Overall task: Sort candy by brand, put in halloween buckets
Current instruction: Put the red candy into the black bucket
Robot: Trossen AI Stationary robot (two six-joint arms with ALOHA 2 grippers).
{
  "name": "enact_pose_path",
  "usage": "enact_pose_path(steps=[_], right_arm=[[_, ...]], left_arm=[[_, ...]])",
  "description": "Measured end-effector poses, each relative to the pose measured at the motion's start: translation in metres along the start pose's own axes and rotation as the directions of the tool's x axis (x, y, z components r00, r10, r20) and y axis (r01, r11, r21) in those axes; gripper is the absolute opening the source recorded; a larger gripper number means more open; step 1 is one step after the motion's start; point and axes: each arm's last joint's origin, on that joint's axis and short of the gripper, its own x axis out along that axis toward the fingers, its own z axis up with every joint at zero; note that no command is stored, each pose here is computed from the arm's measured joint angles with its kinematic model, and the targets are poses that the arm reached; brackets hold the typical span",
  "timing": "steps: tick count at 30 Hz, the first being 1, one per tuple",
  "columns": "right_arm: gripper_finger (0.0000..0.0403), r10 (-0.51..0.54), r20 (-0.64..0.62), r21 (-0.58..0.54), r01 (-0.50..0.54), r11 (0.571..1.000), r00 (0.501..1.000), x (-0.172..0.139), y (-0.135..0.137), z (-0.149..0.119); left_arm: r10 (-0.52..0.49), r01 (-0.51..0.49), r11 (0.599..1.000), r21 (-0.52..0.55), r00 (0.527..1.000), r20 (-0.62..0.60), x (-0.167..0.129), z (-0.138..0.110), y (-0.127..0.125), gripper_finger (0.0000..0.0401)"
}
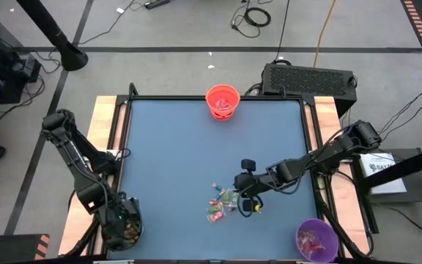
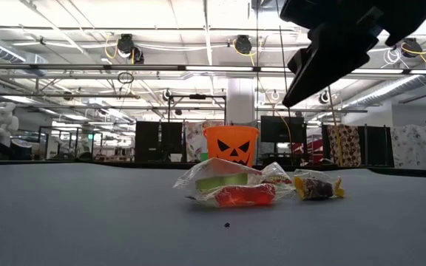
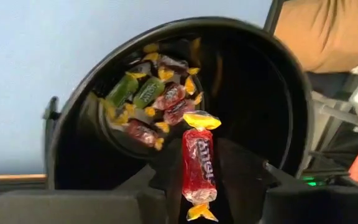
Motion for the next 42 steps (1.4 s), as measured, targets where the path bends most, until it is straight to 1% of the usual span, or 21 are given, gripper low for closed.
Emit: enact_pose_path(steps=[2,6,8,11,13,15,16,19,22,26,29,34,37,42], right_arm=[[0.0100,0.002,0.006,0.009,-0.002,1.000,1.000,0.000,0.000,0.001],[0.0100,0.004,0.009,0.029,-0.004,1.000,1.000,0.000,0.000,0.001],[0.0100,0.008,0.009,0.028,-0.008,1.000,1.000,0.000,0.002,0.001],[0.0100,0.017,0.020,0.025,-0.018,1.000,1.000,-0.001,0.005,0.001],[0.0100,0.029,0.040,0.024,-0.030,0.999,0.999,-0.002,0.007,0.002],[0.0100,0.049,0.070,0.024,-0.051,0.998,0.996,-0.002,0.011,0.004],[0.0101,0.059,0.085,0.023,-0.061,0.998,0.995,-0.003,0.013,0.005],[0.0111,0.084,0.116,0.017,-0.087,0.996,0.990,-0.005,0.020,0.007],[0.0134,0.099,0.130,0.013,-0.101,0.995,0.987,-0.007,0.025,0.007],[0.0174,0.111,0.123,0.006,-0.113,0.994,0.986,-0.006,0.031,0.004],[0.0200,0.113,0.103,-0.022,-0.111,0.994,0.988,0.000,0.036,-0.001],[0.0222,0.114,0.109,-0.047,-0.109,0.993,0.987,0.014,0.039,-0.003],[0.0224,0.113,0.114,-0.061,-0.107,0.992,0.987,0.022,0.041,-0.004],[0.0224,0.108,0.123,-0.067,-0.101,0.993,0.986,0.029,0.039,-0.003]], left_arm=[[-0.004,0.005,1.000,-0.017,1.000,0.005,0.000,0.000,-0.001,0.0121],[-0.002,0.002,0.999,-0.035,1.000,-0.001,0.000,0.000,0.000,0.0166],[-0.007,0.007,0.999,-0.034,1.000,-0.017,0.000,0.000,0.000,0.0185],[-0.024,0.022,0.999,-0.036,0.998,-0.064,0.000,-0.002,-0.001,0.0200],[-0.041,0.037,0.999,-0.040,0.993,-0.113,0.000,-0.003,-0.001,0.0202],[-0.046,0.041,0.998,-0.040,0.991,-0.128,0.000,-0.004,-0.001,0.0203],[-0.044,0.040,0.999,-0.037,0.992,-0.122,0.000,-0.004,-0.001,0.0203],[-0.019,0.017,0.999,-0.042,0.999,-0.049,0.000,-0.001,-0.001,0.0203],[-0.005,0.004,0.999,-0.049,1.000,-0.011,0.000,0.000,0.000,0.0203],[-0.004,0.003,0.999,-0.051,1.000,-0.010,0.000,0.000,0.000,0.0203],[-0.001,0.001,0.998,-0.056,1.000,-0.007,0.000,0.000,0.000,0.0203],[0.031,-0.031,0.995,-0.093,1.000,0.002,0.000,0.000,0.003,0.0209],[0.025,-0.026,0.992,-0.120,1.000,-0.005,0.000,0.000,0.002,0.0233],[0.019,-0.021,0.992,-0.125,1.000,-0.013,0.000,-0.001,0.002,0.0293]])
